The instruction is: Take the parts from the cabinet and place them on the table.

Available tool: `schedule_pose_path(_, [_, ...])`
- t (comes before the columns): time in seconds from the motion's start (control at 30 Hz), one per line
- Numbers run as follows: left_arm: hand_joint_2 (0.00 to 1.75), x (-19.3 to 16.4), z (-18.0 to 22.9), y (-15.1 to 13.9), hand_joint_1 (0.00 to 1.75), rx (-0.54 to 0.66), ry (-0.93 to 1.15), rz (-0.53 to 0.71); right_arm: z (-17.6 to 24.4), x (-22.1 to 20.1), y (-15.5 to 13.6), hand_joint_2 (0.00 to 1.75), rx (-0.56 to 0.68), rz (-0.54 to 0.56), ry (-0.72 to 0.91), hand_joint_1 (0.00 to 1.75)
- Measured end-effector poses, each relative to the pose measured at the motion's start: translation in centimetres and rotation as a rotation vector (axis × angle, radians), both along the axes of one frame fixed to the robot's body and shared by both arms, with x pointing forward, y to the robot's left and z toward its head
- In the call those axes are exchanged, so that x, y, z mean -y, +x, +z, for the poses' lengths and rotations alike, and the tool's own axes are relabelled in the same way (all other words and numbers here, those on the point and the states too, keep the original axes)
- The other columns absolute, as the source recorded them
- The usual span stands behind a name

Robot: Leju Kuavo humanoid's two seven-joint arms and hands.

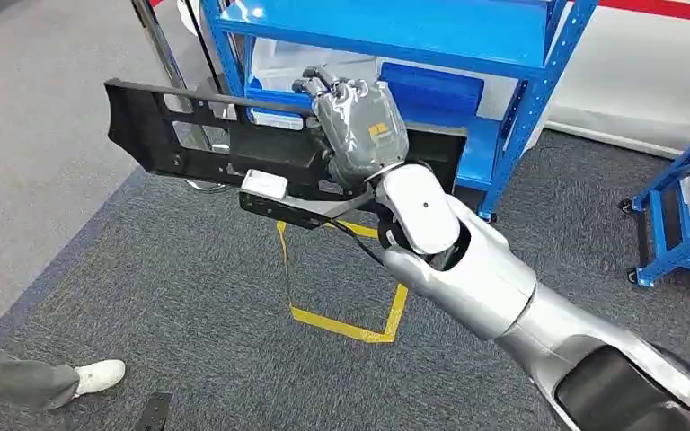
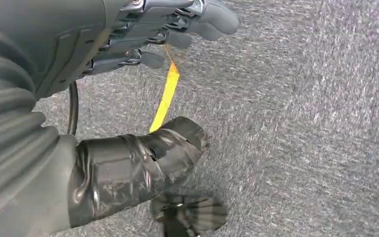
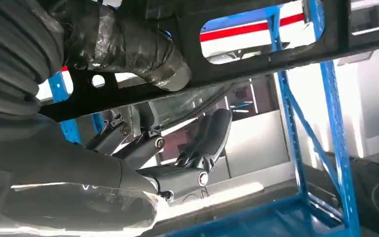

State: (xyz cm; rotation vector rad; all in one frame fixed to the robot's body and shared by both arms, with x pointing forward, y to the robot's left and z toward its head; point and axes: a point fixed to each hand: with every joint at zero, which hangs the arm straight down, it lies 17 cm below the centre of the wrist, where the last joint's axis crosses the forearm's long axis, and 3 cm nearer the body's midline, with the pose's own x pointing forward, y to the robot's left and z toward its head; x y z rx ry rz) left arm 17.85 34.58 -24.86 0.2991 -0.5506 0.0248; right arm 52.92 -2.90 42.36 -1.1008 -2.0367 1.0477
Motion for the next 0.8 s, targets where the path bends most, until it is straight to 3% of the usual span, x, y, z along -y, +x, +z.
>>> schedule_pose_path(0.8, [1.75,-0.1,0.3,0.7,0.0,0.031,-0.028,-0.002,1.5,0.9,-0.4,1.75,0.033,-0.008,0.012,1.75])
